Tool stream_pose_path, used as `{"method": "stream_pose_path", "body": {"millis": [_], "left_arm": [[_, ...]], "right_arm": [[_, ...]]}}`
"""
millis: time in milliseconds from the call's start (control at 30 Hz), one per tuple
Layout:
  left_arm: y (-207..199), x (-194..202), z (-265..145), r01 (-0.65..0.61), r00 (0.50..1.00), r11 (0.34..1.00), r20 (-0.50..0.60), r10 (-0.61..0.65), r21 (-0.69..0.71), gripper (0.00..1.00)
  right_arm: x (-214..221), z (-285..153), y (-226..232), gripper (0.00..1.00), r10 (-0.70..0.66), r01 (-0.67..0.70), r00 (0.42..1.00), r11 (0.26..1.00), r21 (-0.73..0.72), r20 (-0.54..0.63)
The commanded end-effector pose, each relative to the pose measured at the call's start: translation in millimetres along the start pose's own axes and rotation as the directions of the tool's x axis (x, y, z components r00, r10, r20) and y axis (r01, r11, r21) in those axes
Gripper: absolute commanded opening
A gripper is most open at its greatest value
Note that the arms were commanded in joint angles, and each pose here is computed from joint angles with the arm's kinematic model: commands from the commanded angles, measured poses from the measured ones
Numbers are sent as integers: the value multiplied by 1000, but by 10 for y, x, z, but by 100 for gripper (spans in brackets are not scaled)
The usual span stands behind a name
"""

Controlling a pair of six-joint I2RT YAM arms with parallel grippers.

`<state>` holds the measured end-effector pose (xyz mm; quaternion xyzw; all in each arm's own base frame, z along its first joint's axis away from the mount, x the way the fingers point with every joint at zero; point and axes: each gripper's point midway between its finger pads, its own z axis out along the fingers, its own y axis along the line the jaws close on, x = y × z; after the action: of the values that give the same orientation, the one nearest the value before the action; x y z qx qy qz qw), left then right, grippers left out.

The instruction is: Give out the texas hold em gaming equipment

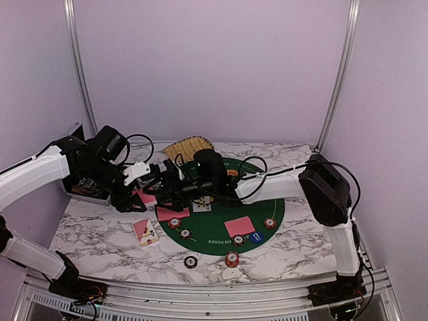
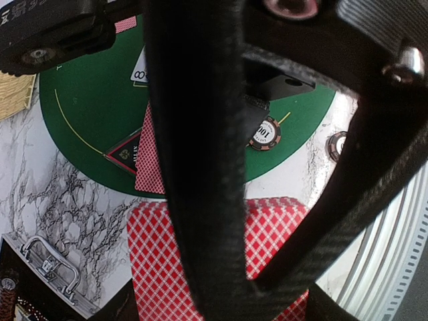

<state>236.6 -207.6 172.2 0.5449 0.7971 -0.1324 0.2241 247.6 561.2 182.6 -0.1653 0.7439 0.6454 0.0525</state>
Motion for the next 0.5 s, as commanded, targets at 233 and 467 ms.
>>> {"method": "stream_pose_path", "body": {"millis": [233,467], "left_arm": [[12,-125,-116,1,999,1000,37,-1,6,0],[6,-114,-105,-2,999,1000,33,1,9,0]], "right_arm": [[18,287,157,93,-4,1,999,997,-73,-40],[-5,372,121,89,23,-28,998,996,-87,-53]]}}
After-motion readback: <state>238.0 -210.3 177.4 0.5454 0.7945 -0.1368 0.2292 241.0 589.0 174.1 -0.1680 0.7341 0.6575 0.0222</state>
